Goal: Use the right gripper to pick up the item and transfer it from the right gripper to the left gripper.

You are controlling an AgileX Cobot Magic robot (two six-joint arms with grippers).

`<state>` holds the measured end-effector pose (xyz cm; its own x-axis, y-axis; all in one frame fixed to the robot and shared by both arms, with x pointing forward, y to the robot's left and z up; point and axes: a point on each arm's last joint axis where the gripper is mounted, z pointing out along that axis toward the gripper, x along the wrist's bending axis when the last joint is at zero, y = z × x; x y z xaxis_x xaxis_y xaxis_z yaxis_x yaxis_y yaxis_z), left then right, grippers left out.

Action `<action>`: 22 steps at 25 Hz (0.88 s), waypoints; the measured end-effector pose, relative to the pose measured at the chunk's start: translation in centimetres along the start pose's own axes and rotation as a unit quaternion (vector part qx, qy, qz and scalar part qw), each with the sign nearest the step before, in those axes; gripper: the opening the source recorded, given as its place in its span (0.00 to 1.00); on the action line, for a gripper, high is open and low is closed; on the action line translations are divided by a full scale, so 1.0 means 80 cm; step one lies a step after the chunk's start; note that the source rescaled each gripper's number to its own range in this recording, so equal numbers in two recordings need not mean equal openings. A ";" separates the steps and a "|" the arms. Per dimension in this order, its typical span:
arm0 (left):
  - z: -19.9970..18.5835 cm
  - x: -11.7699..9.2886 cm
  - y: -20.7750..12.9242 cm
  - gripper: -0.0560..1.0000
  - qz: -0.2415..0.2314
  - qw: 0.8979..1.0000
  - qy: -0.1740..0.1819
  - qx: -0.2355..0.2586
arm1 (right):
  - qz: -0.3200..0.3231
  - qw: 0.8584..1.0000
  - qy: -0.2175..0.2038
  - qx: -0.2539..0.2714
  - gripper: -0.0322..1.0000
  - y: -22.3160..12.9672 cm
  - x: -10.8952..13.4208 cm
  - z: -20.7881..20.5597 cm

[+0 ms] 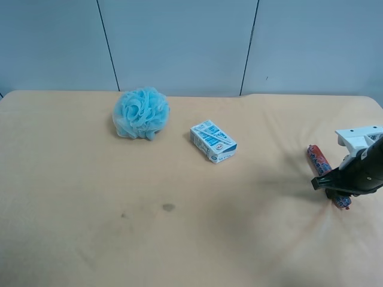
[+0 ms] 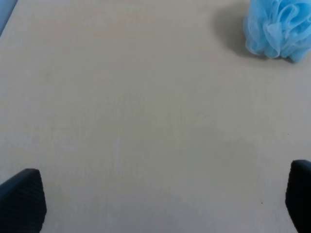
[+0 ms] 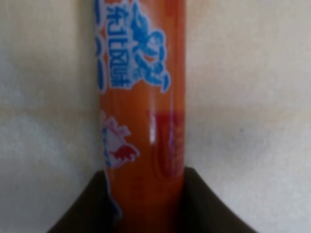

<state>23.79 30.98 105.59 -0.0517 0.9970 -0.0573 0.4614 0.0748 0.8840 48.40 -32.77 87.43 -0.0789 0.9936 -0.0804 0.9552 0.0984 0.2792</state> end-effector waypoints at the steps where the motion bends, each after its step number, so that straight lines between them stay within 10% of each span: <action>1: 0.000 0.000 0.000 1.00 0.000 1.000 0.000 0.000 | 0.000 1.000 0.000 0.000 0.04 0.000 0.000 0.000; 22: 0.000 0.000 0.000 1.00 0.000 1.000 0.000 0.000 | 0.046 0.994 -0.003 -0.097 0.04 0.017 0.003 -0.060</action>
<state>23.79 30.98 105.59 -0.0517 0.9970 -0.0573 0.4614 0.0748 0.8840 48.31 -32.10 92.42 0.0092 0.9987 -0.0509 0.8850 0.0155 0.4652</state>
